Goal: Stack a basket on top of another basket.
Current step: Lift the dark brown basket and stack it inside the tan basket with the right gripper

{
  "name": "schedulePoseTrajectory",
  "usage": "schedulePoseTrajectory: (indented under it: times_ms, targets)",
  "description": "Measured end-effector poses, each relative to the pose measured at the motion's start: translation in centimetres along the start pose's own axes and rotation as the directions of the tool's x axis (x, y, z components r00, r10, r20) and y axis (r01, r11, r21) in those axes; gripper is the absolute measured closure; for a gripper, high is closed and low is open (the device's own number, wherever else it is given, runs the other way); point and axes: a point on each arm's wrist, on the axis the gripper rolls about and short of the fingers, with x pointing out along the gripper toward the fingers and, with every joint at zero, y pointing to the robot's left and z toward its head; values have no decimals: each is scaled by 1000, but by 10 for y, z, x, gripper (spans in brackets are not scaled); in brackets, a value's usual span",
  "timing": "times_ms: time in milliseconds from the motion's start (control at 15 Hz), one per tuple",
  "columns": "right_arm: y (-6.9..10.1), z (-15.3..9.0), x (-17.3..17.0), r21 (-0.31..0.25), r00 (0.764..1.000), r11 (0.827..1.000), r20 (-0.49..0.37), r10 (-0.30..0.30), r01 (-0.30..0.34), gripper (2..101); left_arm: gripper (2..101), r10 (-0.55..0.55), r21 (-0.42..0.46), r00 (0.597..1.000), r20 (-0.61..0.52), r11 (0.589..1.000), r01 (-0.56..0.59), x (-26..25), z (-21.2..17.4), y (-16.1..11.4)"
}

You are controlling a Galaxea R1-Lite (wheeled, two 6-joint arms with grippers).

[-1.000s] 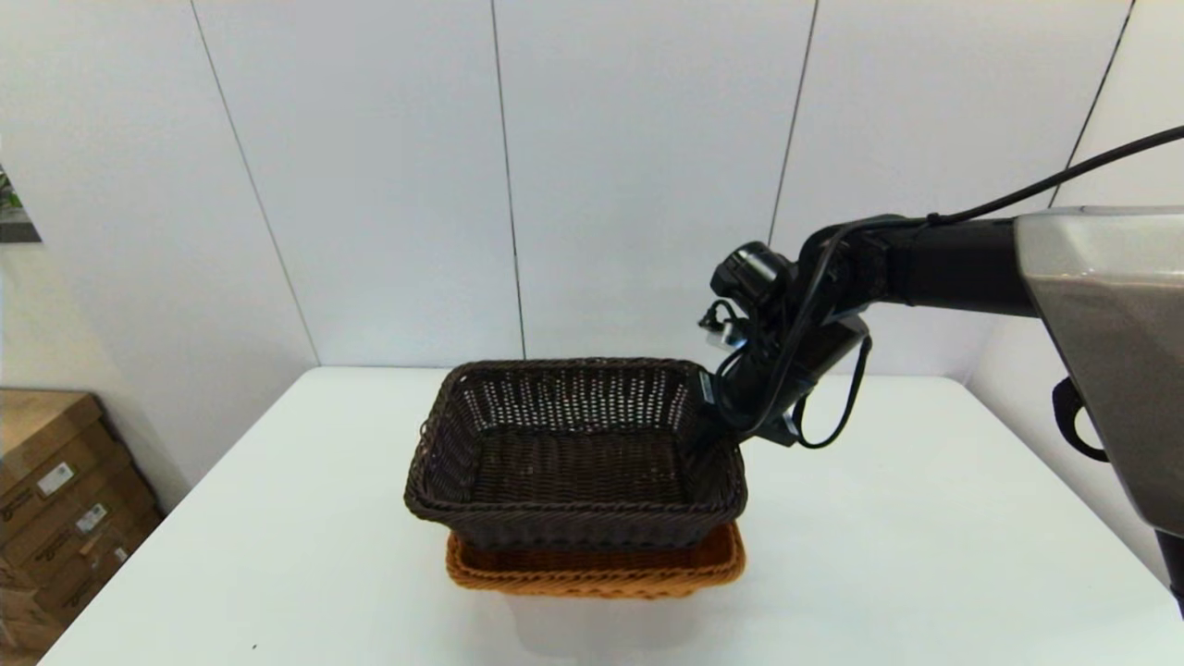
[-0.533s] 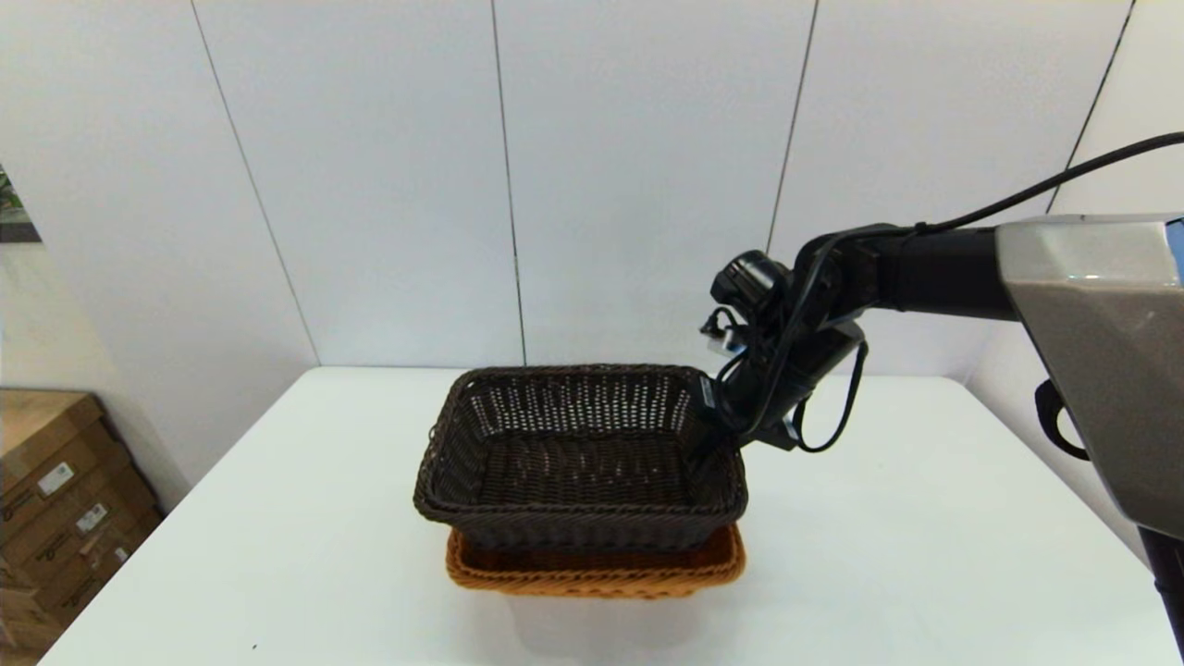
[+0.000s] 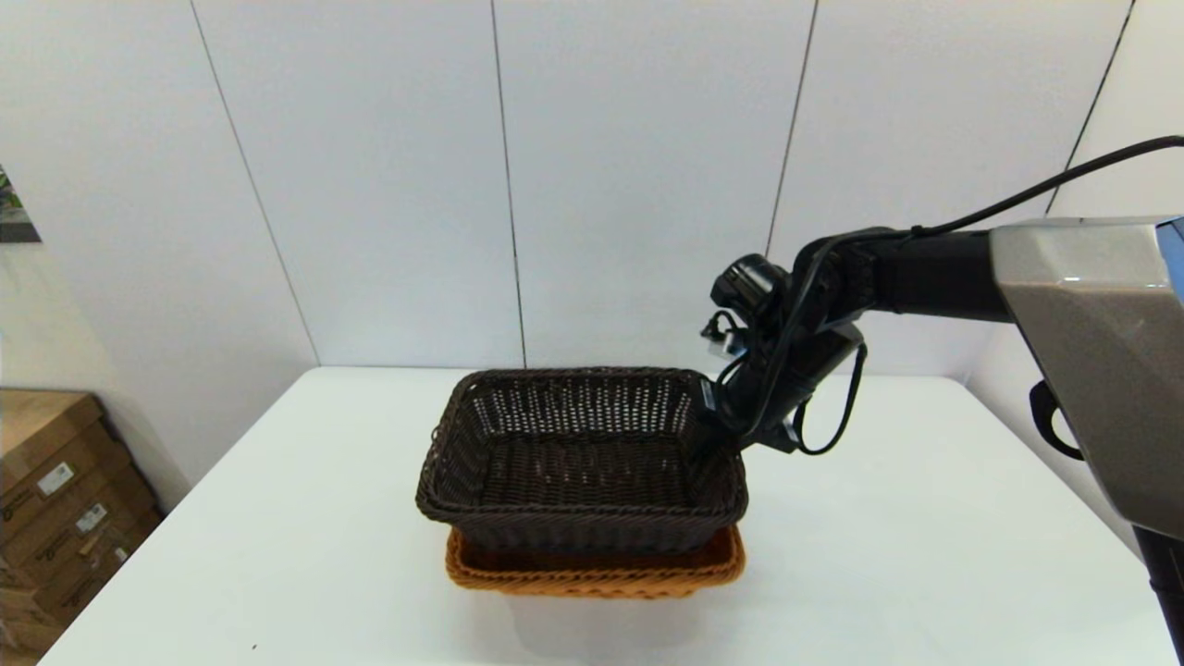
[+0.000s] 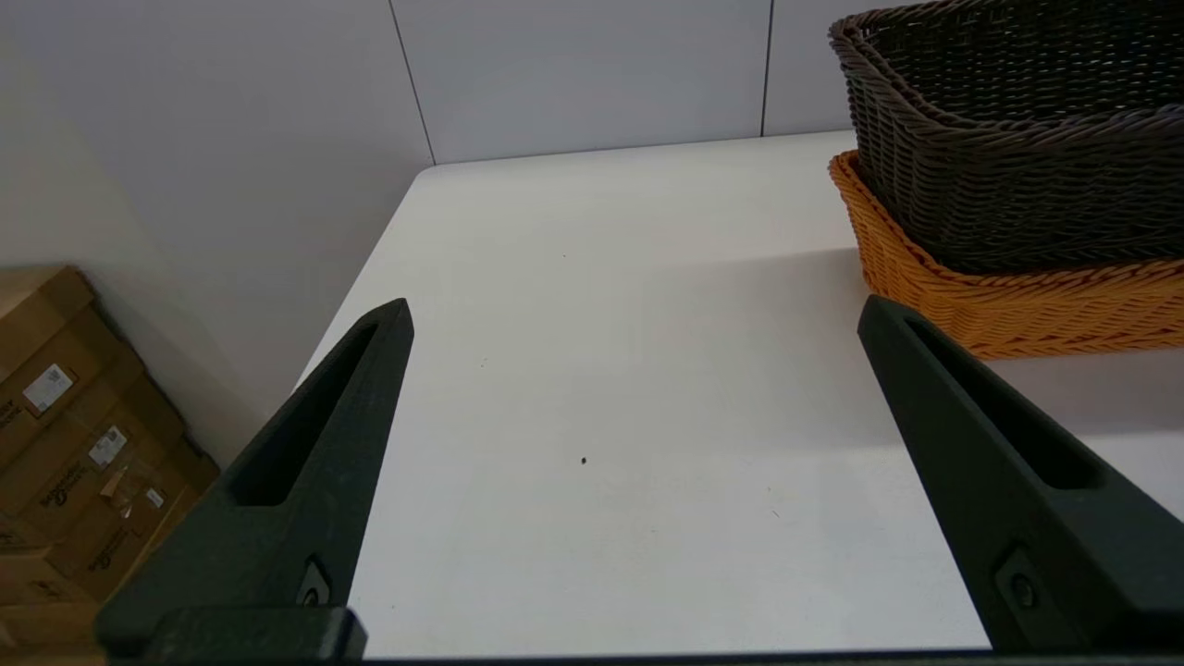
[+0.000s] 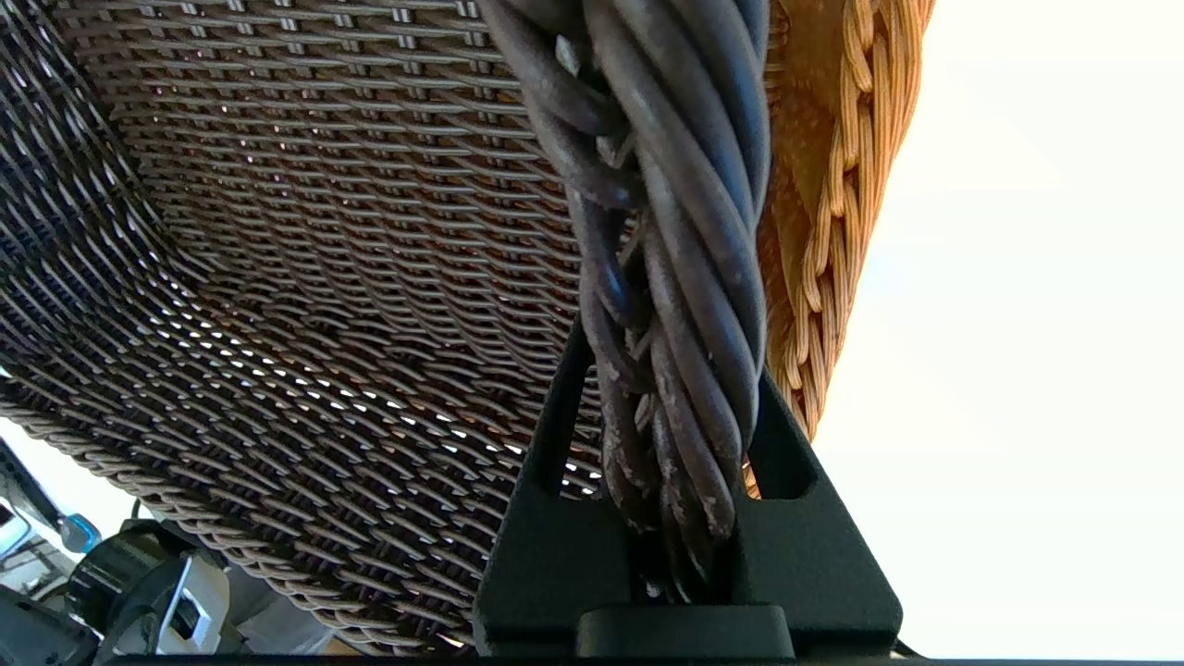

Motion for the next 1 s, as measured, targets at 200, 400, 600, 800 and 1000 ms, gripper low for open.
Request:
schedulePoseTrajectory:
  times_ms: [200, 400, 600, 800, 1000]
  targets:
    - [-1, -2, 0, 3, 1000, 1000, -17, -8, 8, 869, 54, 0, 0, 1000, 0, 1000, 0, 0, 0, 0]
    - [-1, -2, 1, 5, 1000, 1000, -18, -8, 8, 869, 54, 0, 0, 1000, 0, 1000, 0, 0, 0, 0]
    - [-1, -2, 1, 7, 1000, 1000, -18, -8, 8, 869, 54, 0, 0, 1000, 0, 1000, 0, 0, 0, 0]
    - [-1, -2, 1, 7, 1000, 1000, -19, -7, 7, 869, 54, 0, 0, 1000, 0, 1000, 0, 0, 0, 0]
    - [-1, -2, 1, 9, 1000, 1000, -20, -7, 7, 869, 54, -1, 0, 1000, 0, 1000, 1, 0, 0, 0]
